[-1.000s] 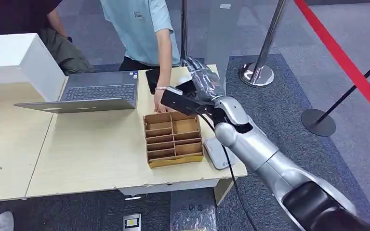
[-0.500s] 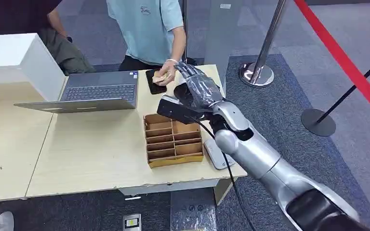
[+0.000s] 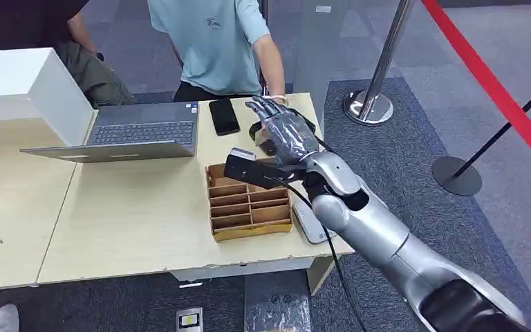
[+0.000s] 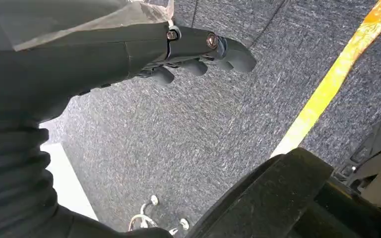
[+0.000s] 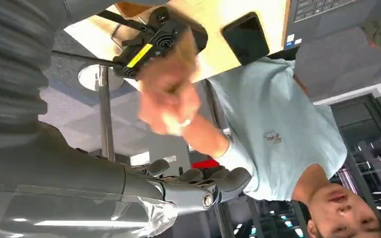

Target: Pass the card to the sensor for recognition and then transmit it.

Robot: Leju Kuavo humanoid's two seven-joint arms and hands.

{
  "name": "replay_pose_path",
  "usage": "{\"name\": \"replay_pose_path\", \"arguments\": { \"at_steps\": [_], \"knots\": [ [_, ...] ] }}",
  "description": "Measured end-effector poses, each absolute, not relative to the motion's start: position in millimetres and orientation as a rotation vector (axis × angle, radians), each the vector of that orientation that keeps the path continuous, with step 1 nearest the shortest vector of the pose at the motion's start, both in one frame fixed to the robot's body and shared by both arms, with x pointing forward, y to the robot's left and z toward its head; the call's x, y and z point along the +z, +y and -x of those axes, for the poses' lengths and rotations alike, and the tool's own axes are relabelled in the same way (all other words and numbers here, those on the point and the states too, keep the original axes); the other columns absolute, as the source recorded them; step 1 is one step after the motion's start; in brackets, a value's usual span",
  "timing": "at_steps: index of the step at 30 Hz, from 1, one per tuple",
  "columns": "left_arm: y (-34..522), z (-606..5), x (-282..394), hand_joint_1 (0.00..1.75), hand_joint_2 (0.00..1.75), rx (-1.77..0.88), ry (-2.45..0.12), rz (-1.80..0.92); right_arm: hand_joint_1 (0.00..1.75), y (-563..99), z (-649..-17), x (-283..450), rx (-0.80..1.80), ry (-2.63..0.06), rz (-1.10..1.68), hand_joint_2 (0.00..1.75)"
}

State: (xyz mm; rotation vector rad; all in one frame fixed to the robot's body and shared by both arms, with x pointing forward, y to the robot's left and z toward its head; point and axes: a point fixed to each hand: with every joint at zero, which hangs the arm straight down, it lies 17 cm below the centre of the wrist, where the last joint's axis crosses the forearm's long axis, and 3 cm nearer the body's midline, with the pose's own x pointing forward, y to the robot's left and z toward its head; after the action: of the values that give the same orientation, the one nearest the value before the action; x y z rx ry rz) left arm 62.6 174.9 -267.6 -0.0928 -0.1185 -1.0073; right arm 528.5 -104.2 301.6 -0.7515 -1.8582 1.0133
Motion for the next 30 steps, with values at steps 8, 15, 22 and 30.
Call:
{"name": "replay_pose_path", "arguments": {
  "at_steps": [8,15,22,30],
  "knots": [
    [175.0,-62.3,-267.6,0.0,1.75,-1.003,-0.116,0.093,0.0,-104.9,-526.2,294.9,1.039,-1.834,0.745,1.75],
    [175.0,-62.3,-267.6,0.0,1.75,-1.002,-0.115,0.093,0.0,-104.3,-524.4,286.2,1.066,-1.81,0.734,1.75],
    [174.9,-62.4,-267.6,0.0,1.75,-1.003,-0.117,0.093,0.0,-104.4,-522.6,277.0,1.092,-1.788,0.729,1.75],
    [174.8,-62.5,-267.6,0.0,1.75,-1.003,-0.117,0.094,0.0,-105.4,-518.7,264.0,1.11,-1.762,0.719,1.75]
  ]
}}
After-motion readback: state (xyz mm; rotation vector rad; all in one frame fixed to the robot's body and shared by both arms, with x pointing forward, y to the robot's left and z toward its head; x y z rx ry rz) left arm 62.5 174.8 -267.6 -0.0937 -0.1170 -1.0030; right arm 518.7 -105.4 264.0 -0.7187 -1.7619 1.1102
